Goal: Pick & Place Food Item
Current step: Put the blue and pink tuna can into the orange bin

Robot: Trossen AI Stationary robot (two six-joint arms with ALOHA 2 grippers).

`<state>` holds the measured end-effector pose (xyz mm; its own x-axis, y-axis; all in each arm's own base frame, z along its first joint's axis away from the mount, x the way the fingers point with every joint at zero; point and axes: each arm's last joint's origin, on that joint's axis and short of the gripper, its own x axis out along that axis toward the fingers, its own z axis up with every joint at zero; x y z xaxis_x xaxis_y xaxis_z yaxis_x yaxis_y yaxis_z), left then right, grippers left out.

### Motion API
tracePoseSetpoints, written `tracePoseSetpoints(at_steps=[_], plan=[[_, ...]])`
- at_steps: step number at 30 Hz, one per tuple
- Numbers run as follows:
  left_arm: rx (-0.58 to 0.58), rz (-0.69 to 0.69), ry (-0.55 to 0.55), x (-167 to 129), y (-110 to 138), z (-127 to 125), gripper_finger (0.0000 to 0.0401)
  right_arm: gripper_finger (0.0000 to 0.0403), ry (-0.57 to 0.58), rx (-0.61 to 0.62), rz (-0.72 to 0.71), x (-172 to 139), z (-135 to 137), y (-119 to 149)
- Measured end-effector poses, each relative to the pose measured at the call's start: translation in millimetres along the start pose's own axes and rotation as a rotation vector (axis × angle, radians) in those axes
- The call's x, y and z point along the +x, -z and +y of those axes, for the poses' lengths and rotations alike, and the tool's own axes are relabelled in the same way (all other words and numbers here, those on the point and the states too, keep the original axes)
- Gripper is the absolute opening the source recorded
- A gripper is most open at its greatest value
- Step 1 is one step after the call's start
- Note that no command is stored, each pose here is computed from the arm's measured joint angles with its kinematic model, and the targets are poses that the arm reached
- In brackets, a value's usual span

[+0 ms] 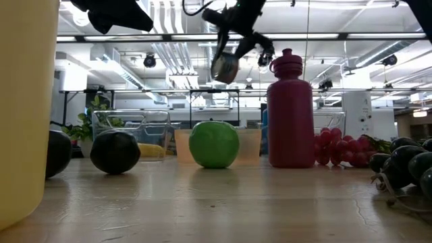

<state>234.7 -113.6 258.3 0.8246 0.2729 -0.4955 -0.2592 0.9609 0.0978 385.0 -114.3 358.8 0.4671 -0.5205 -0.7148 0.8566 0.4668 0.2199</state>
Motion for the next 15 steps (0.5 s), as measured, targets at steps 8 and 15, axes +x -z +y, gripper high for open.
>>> tracePoseSetpoints(at_steps=[8, 15], plan=[[0.002, 0.001, 0.000, 0, 0, 0, 0.0047, 0.0193, -0.045, 0.103, -0.042, 39, -5, 13], [0.002, 0.001, 0.000, 0, 0, 0, 0.0047, 0.0196, 0.037, 0.147, -0.036, 69, -20, 35]])
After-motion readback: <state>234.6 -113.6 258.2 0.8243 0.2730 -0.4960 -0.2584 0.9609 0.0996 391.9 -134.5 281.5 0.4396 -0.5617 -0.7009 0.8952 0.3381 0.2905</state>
